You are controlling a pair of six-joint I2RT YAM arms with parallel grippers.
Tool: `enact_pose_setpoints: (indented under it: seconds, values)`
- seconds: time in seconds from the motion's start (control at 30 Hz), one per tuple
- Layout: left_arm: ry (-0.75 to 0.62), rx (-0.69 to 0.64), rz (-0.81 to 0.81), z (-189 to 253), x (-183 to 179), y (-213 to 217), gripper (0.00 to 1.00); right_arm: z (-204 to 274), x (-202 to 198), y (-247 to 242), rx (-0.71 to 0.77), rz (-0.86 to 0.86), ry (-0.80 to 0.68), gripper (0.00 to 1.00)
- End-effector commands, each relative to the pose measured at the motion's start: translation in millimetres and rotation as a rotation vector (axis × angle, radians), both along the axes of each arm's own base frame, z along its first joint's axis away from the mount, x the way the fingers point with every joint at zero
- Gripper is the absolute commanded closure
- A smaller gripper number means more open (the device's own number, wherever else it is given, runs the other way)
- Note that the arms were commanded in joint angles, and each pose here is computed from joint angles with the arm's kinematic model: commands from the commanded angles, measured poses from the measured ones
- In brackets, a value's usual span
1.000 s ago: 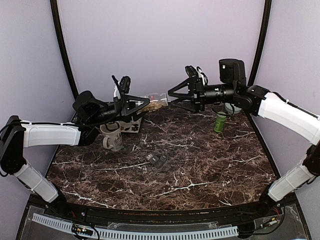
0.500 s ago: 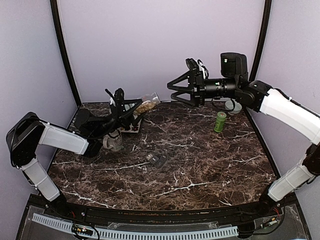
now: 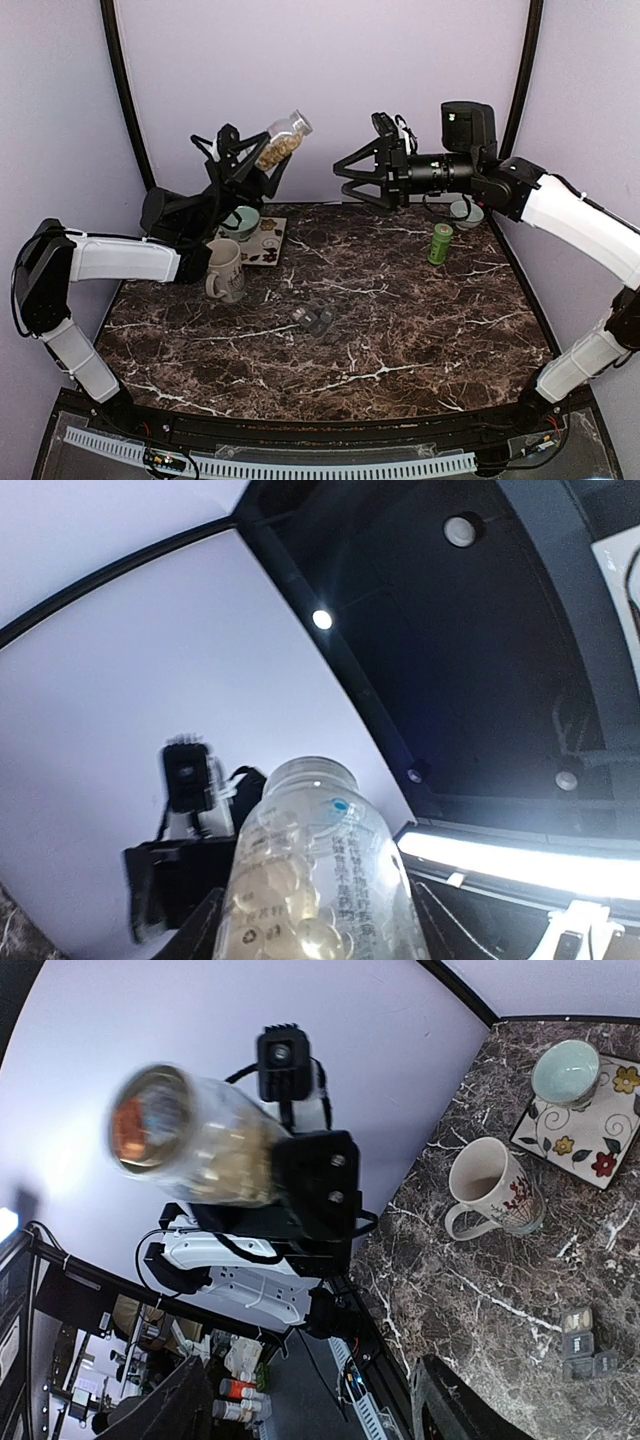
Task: Sort the pills into containers
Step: Unscrew the lid of the pill bottle.
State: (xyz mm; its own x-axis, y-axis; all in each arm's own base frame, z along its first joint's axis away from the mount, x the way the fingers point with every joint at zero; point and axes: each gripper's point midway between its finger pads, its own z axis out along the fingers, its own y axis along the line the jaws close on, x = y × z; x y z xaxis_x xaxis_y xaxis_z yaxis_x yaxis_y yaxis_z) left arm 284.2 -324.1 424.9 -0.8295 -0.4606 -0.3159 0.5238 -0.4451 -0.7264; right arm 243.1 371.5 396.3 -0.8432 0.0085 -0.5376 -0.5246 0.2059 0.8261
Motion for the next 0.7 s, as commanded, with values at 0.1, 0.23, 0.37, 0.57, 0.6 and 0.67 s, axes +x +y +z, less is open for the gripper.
enact_pose_setpoints:
  seconds: [0.1, 0.23, 0.37, 0.57, 0.6, 0.67]
  values:
    - [-0.234, -0.172, -0.02, 75.8, -41.1, 35.2, 1.0, 23.6, 5.8, 3.7, 0.039, -0.024, -0.066, 0.31]
    - [-0.175, -0.199, -0.021, 70.2, -33.4, 43.0, 1.0, 24.0, 11.2, 5.8, 0.049, -0.044, -0.059, 0.31]
    - [-0.164, -0.267, 0.022, 89.5, -24.2, 64.9, 1.0, 23.3, 14.0, 9.3, 0.056, -0.056, -0.047, 0.31]
    - [-0.153, -0.41, 0.079, 124.3, -2.4, 87.2, 1.0, 30.7, 20.1, 14.0, 0.053, -0.075, -0.055, 0.31]
    - [-0.183, -0.435, 0.072, 137.8, -0.9, 88.4, 1.0, 33.3, 20.5, 14.8, 0.057, -0.078, -0.059, 0.31]
    - [-0.246, -0.492, 0.05, 166.6, 5.1, 94.0, 1.0, 34.6, 22.2, 16.3, 0.06, -0.087, -0.061, 0.31]
